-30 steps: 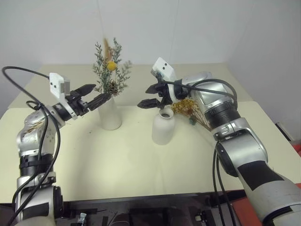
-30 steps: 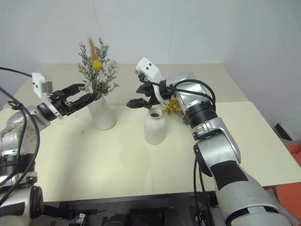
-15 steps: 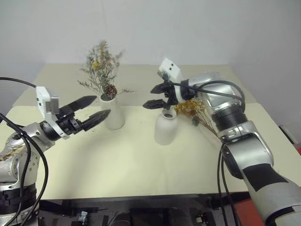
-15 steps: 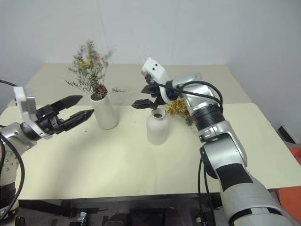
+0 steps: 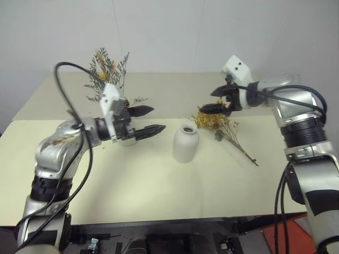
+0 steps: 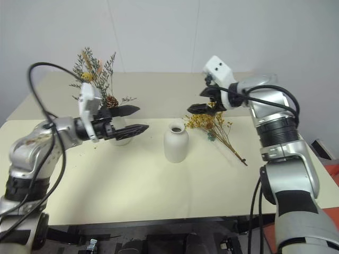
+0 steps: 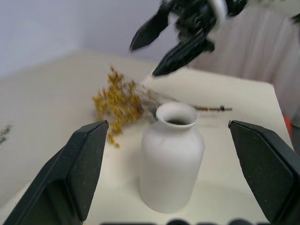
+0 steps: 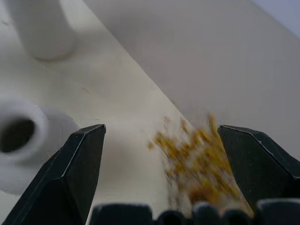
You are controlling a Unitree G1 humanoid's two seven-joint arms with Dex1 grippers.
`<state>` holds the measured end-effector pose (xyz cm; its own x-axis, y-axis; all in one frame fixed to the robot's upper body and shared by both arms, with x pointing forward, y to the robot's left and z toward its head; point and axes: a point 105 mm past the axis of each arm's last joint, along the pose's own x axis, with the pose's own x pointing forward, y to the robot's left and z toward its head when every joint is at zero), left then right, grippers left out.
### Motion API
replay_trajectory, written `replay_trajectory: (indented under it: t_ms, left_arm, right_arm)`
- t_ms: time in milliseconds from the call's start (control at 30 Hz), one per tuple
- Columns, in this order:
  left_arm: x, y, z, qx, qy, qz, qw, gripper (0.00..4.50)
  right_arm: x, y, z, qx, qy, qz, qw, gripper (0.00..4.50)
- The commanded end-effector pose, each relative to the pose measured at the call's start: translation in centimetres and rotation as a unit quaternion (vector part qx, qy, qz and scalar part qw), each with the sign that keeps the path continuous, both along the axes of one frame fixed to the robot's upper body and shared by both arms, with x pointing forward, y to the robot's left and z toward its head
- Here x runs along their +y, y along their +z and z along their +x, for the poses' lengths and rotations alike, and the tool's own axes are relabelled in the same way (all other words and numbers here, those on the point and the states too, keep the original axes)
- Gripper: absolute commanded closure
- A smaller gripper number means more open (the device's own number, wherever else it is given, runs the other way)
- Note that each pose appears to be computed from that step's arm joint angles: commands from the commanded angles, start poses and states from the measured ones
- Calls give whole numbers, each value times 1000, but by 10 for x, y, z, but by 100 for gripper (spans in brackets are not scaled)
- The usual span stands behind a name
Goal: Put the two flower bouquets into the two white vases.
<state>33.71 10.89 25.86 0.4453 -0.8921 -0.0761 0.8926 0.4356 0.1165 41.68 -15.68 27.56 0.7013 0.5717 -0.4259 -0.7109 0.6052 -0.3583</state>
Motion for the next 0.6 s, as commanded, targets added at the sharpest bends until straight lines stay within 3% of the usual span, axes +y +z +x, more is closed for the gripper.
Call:
replay_trajectory:
  t_ms: [33, 300, 600]
  left_arm:
    - [-9, 9, 7, 18, 1, 39, 999, 2]
    - [-26, 20, 10, 30, -25, 119, 992, 2]
    - [-34, 22, 0, 75, -85, 187, 976, 2]
  right_arm:
    - [-30, -1, 13, 3, -106, -32, 994, 0]
    - [-74, -32, 17, 79, -192, -80, 975, 0]
    - [-84, -51, 9, 149, -156, -146, 966, 0]
